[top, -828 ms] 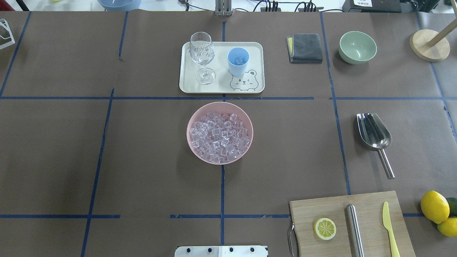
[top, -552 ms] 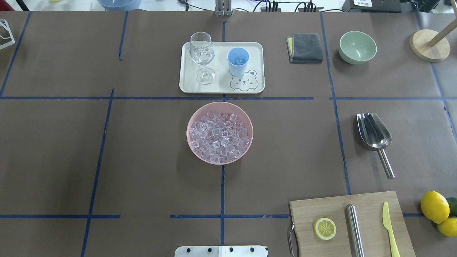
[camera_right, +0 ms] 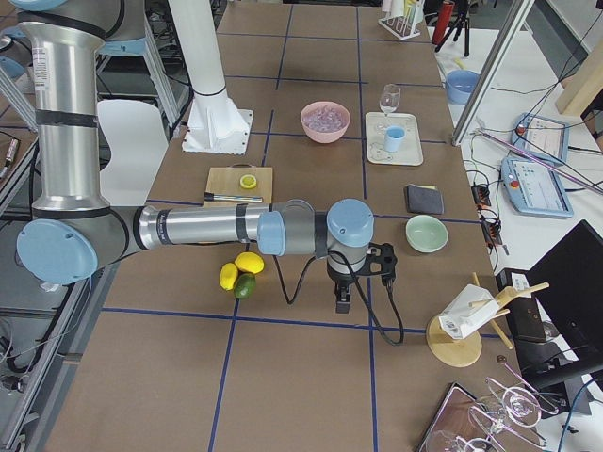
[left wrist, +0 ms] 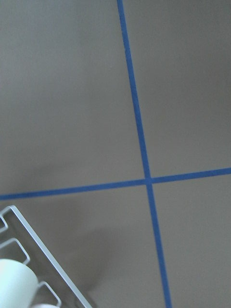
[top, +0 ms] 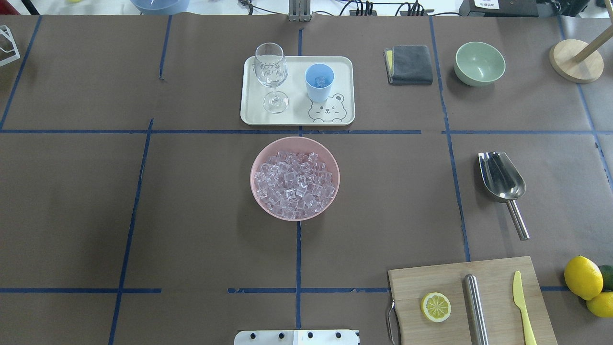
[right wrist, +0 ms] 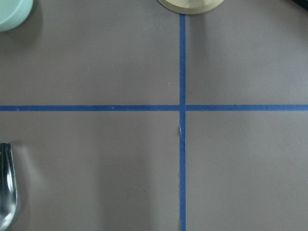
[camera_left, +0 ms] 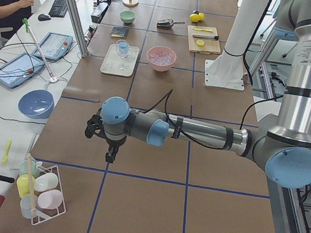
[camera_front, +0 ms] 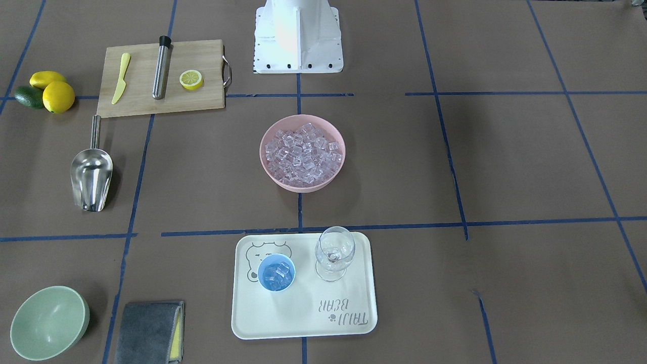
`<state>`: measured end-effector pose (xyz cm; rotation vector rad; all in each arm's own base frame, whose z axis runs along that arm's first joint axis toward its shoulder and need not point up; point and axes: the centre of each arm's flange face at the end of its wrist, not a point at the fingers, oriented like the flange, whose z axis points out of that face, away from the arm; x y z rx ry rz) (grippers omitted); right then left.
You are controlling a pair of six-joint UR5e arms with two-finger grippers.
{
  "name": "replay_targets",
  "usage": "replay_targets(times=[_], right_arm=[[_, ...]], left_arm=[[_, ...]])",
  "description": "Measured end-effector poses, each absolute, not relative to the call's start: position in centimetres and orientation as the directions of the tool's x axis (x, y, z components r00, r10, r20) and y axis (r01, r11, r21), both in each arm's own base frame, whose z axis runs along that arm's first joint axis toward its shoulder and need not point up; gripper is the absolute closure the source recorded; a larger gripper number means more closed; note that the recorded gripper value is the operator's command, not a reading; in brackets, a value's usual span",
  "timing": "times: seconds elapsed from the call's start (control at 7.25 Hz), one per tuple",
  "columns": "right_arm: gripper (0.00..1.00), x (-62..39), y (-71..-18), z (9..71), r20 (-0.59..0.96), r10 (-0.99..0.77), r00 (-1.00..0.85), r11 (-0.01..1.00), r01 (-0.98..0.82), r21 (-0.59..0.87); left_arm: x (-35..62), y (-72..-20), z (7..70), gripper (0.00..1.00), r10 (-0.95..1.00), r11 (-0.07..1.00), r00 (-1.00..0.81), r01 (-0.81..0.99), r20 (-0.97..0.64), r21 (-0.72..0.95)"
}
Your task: Put ice in cup with scoop
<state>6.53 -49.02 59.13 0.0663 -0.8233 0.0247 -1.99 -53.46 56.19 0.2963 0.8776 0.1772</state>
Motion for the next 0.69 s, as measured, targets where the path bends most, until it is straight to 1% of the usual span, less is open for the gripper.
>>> replay_targets(times=[0.28,0.41,0.69], right_arm=[[0.00,4.5,-49.0,58.6,0.735,-0.041,0.677,0.998,-0.009,0.064],[0.00,3.4,-48.5,58.6,0.737,-0.051,0.674,0.998,0.005,0.065],[0.00,0.1,-46.7,55.8,0.747,-0.045,0.664,0.998,-0.009,0.069]], left_arm=[[3.9,-55.1,50.8,0.00,0.452,0.870,0.574,-0.114,-0.683,0.480],[6.0,-55.6,49.0,0.00,0.503,0.844,0.544,-0.139,-0.672,0.519],[11.9,-55.4,46.1,0.00,0.592,0.796,0.472,-0.213,-0.654,0.567]])
